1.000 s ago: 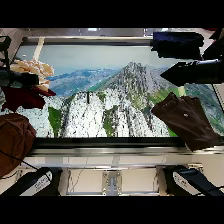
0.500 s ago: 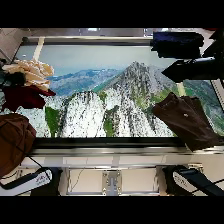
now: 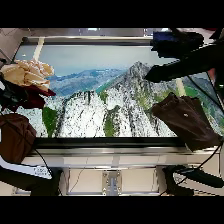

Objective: Fold the shirts.

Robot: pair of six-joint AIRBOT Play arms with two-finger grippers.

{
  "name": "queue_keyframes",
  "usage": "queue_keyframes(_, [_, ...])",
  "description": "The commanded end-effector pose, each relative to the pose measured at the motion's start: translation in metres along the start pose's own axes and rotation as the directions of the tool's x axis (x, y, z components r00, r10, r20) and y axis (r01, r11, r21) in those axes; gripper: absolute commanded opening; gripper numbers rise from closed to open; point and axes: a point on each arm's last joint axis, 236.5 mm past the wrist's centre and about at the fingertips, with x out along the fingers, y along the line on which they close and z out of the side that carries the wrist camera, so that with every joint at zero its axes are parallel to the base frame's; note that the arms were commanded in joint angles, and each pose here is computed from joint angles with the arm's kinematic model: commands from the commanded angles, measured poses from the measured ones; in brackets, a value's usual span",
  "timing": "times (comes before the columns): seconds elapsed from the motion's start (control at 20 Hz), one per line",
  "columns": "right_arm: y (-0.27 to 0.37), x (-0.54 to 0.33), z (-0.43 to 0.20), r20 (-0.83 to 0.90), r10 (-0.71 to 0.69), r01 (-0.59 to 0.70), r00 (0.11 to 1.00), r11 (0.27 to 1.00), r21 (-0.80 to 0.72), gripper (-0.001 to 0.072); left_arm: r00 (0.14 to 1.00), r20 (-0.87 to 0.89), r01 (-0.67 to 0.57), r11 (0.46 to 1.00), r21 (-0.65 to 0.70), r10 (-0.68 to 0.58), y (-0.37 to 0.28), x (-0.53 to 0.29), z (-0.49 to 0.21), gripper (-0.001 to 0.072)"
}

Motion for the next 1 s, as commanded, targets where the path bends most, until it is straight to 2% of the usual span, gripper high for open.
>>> queue_keyframes(0.0, [0.027, 0.041, -0.003, -0.05, 0.051, -0.053, 0.997, 0.998, -0.045, 0.0415, 0.992, 0.06, 0.115, 0.993, -0.008, -0.114, -0.027, 0.026, 0.014, 0.0575])
queue_keyframes(0.1, [0.046, 0.054, 0.0, -0.04, 0.069, -0.072, 0.997, 0.994, -0.084, 0.0415, 0.982, 0.092, 0.171, 0.985, -0.032, -0.167, -0.04, 0.027, 0.021, 0.0574])
queue_keyframes(0.25, [0.066, 0.064, 0.003, -0.025, 0.083, -0.086, 0.996, 0.988, -0.127, 0.0415, 0.98, 0.083, 0.186, 0.981, -0.049, -0.182, -0.044, 0.032, 0.018, 0.0569])
queue_keyframes(0.3, [0.07, 0.065, 0.002, -0.025, 0.088, -0.09, 0.996, 0.987, -0.134, 0.0415, 0.981, 0.059, 0.186, 0.981, -0.05, -0.183, -0.044, 0.035, 0.013, 0.0536])
queue_keyframes(0.35, [0.072, 0.065, 0.002, -0.025, 0.09, -0.093, 0.996, 0.986, -0.137, 0.0415, 0.982, 0.035, 0.187, 0.981, -0.051, -0.185, -0.045, 0.037, 0.007, 0.0439])
queue_keyframes(0.4, [0.072, 0.065, 0.002, -0.026, 0.091, -0.094, 0.996, 0.986, -0.137, 0.0415, 0.982, 0.024, 0.188, 0.981, -0.051, -0.187, -0.045, 0.036, 0.004, 0.0212])
queue_keyframes(0.45, [0.072, 0.065, 0.002, -0.026, 0.09, -0.093, 0.996, 0.986, -0.137, 0.0415, 0.979, 0.025, 0.204, 0.977, -0.062, -0.202, -0.049, 0.031, 0.005, 0.002])
queue_keyframes(0.6, [0.07, 0.061, 0.003, -0.03, 0.075, -0.079, 0.997, 0.986, -0.149, 0.0415, 0.964, 0.083, 0.26, 0.962, -0.081, -0.254, -0.059, -0.015, 0.02, 0.0012])
queue_keyframes(0.8, [0.065, 0.023, 0.001, -0.077, -0.006, -0.011, 0.997, 0.974, -0.225, 0.0415, 0.933, 0.226, 0.291, 0.957, -0.021, -0.279, -0.059, -0.132, 0.037, 0.0012])
queue_keyframes(0.95, [0.053, -0.037, 0.011, -0.046, -0.144, 0.124, 0.989, 0.948, -0.294, 0.0415, 0.838, 0.403, 0.389, 0.921, 0.034, -0.369, -0.076, -0.251, 0.038, 0.0012])
